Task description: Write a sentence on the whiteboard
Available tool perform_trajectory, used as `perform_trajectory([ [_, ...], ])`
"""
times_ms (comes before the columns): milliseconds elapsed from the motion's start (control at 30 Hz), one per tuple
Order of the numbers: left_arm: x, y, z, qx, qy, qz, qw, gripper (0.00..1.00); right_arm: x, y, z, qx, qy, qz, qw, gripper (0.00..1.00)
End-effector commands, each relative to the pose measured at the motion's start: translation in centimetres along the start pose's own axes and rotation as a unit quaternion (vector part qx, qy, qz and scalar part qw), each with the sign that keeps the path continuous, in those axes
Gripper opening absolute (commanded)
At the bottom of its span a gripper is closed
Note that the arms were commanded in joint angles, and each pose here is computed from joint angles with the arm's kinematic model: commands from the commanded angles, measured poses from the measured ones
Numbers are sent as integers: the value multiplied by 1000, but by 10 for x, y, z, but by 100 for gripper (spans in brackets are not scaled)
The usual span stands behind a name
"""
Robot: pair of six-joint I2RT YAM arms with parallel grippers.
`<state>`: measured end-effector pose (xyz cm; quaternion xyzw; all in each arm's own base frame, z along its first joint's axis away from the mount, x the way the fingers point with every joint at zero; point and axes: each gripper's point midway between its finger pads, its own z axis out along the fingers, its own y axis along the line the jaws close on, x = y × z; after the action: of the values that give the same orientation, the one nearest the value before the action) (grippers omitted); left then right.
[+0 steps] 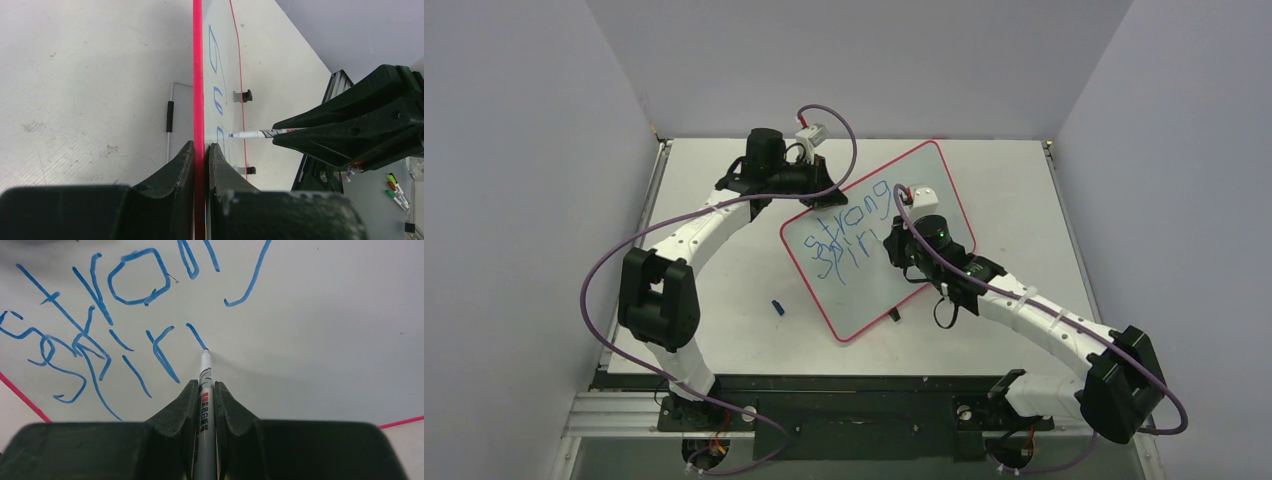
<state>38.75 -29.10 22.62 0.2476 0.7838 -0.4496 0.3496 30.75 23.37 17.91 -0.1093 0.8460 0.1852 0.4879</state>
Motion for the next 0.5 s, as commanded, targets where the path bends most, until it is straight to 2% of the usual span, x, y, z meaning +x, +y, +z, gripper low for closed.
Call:
perform_trajectory([
  [0, -20, -20, -8, 18, -31, 73, 997, 0, 12, -6, -5, 14, 7, 3, 1000, 0],
  [233, -20, -22, -8, 18, -31, 74, 997, 0, 5, -6, -17, 14, 1, 3, 1000, 0],
  [467, -19, -21, -8, 17, -30, 74, 997, 0, -31, 5, -32, -5, -33, 7, 999, 0],
])
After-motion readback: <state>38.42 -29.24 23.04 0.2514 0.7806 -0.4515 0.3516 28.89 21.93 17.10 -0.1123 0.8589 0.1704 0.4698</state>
